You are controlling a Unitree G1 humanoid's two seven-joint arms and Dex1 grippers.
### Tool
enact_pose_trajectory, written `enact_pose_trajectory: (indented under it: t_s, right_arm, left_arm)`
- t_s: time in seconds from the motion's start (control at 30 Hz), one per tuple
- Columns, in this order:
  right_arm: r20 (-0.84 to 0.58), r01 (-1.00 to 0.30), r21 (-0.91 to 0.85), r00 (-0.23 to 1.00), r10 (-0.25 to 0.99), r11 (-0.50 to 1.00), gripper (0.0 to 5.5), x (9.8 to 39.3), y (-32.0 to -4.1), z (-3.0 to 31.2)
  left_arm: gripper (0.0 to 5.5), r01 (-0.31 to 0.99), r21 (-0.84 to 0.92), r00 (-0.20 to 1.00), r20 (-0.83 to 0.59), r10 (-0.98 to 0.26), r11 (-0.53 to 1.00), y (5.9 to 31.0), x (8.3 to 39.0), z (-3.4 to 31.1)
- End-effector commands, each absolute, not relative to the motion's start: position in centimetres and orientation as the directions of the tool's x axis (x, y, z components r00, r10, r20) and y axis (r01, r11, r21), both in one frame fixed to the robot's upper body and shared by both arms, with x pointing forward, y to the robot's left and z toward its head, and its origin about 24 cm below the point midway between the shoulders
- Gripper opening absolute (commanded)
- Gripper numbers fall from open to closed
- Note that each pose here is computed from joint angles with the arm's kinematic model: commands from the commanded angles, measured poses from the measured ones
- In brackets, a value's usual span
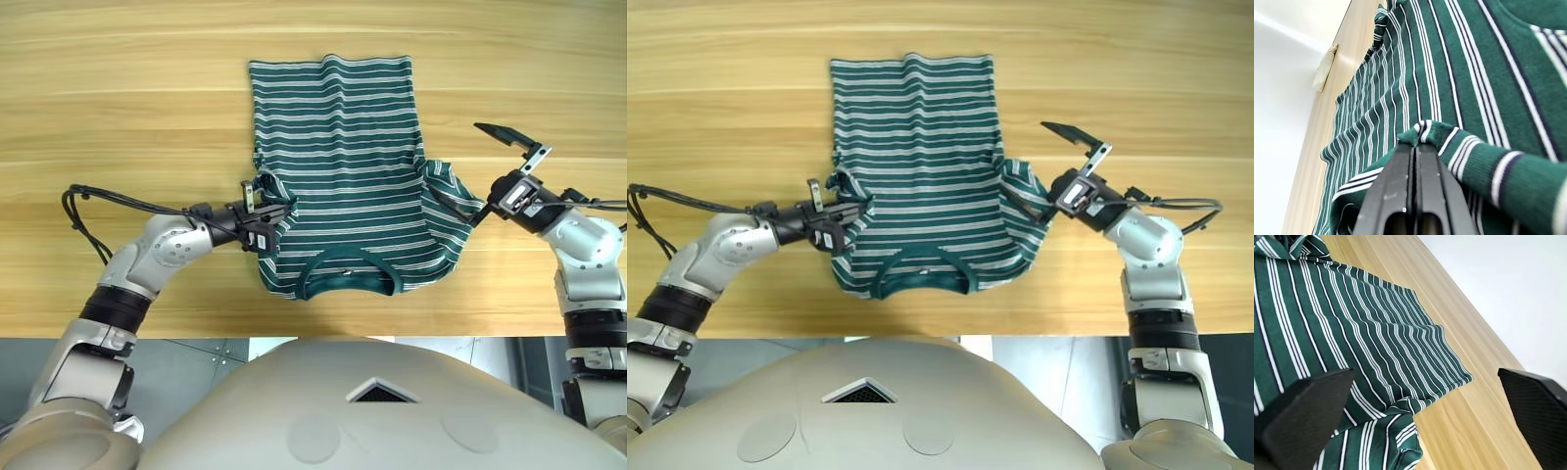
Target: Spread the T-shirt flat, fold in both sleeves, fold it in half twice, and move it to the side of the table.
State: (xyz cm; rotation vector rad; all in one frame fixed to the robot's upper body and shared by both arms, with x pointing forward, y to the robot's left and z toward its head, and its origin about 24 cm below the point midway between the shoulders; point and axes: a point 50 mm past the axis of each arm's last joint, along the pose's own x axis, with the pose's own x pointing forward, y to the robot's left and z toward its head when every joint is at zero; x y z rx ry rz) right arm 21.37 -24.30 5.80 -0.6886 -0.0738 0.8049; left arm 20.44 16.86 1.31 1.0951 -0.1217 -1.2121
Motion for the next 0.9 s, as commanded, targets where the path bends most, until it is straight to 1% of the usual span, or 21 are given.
enact_pose_trajectory:
  t_s: [0.03,0.23,0.5,0.67,0.77,0.9]
  right_arm:
    - [-0.179,-0.634,-0.597,0.703,0.688,0.492,5.40,21.67,-24.04,6.04]
    - [-0.180,-0.635,-0.595,0.703,0.688,0.493,5.40,21.57,-24.03,5.94]
    - [-0.180,-0.637,-0.592,0.702,0.689,0.494,5.40,21.53,-23.98,5.85]
    - [-0.178,-0.637,-0.591,0.702,0.690,0.495,5.40,21.56,-23.95,5.83]
    - [-0.178,-0.637,-0.590,0.702,0.690,0.496,5.40,21.58,-23.93,5.81]
    - [-0.176,-0.637,-0.588,0.702,0.690,0.498,5.40,21.61,-23.90,5.80]
  left_arm:
    - [0.02,0.696,0.714,0.394,-0.470,-0.790,-0.078,16.37,20.25,0.98]
    - [0.02,0.709,0.700,0.397,-0.495,-0.773,-0.084,16.26,20.19,0.37]
    - [0.02,0.733,0.680,0.413,-0.486,-0.770,-0.036,16.00,20.41,0.35]
    - [0.94,0.754,0.657,0.424,-0.459,-0.781,0.022,15.92,20.66,0.90]
    - [1.26,0.758,0.651,0.427,-0.453,-0.782,0.037,15.90,20.71,1.06]
    - [1.92,0.768,0.638,0.423,-0.443,-0.791,0.054,15.67,20.53,1.16]
